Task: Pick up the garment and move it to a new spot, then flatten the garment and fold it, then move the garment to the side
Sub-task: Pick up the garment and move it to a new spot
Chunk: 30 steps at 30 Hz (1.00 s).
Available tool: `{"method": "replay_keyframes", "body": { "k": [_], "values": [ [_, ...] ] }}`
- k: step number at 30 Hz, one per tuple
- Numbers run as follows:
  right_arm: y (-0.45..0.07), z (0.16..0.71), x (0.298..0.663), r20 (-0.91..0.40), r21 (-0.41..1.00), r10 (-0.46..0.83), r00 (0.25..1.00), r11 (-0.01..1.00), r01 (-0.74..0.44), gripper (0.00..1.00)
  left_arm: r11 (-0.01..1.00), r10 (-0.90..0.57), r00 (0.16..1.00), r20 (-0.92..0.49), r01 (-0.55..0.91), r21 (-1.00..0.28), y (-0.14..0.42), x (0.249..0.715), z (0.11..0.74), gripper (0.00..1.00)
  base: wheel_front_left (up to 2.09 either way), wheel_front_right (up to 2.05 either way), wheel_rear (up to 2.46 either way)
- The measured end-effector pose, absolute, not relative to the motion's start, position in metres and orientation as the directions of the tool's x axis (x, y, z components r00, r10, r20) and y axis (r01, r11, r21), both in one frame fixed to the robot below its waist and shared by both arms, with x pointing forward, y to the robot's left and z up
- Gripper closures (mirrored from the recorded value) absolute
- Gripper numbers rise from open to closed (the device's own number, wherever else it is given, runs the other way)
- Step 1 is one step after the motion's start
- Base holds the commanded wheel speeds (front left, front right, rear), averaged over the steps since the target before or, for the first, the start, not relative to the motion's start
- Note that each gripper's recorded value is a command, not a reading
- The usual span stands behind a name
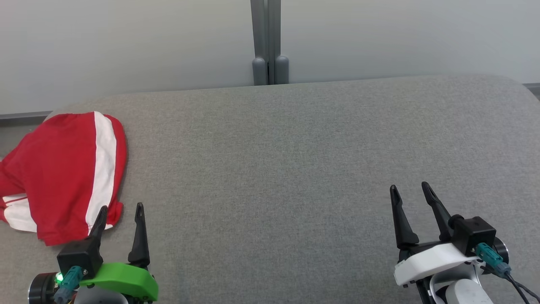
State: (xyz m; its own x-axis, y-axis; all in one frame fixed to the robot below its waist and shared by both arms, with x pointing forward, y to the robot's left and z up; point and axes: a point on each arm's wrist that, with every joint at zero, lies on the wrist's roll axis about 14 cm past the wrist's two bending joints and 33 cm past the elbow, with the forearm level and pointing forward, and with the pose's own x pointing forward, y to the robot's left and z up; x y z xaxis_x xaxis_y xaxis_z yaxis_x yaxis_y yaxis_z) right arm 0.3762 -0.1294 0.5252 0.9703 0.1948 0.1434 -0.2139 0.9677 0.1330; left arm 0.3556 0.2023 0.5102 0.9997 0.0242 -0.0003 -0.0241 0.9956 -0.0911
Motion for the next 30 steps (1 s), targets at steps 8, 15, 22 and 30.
{"method": "replay_keyframes", "body": {
  "k": [8, 15, 22, 30],
  "values": [
    [-0.11, 0.523, 0.381, 0.138, 0.141, 0.249, 0.959, 0.953, -0.268, 0.0, 0.992, 0.096, 0.995, -0.019, -0.098, -0.08, 0.228, 0.341, 0.505, 0.0, 0.0, 0.0, 0.0],
    [-0.087, 0.522, 0.387, 0.133, 0.141, 0.313, 0.941, 0.933, -0.33, 0.0, 0.981, 0.179, 0.984, -0.024, -0.18, -0.076, 0.254, 0.324, 0.503, 0.0, 0.0, 0.0, 0.0],
    [-0.057, 0.519, 0.392, 0.123, 0.141, 0.39, 0.913, 0.903, -0.405, 0.0, 0.959, 0.272, 0.962, -0.024, -0.273, -0.075, 0.282, 0.302, 0.503, 0.0, 0.0, 0.0, 0.0],
    [-0.026, 0.516, 0.394, 0.114, 0.141, 0.469, 0.876, 0.865, -0.481, 0.0, 0.924, 0.375, 0.926, -0.027, -0.376, -0.073, 0.31, 0.274, 0.502, 0.0, 0.0, 0.0, 0.0]
  ]
}}
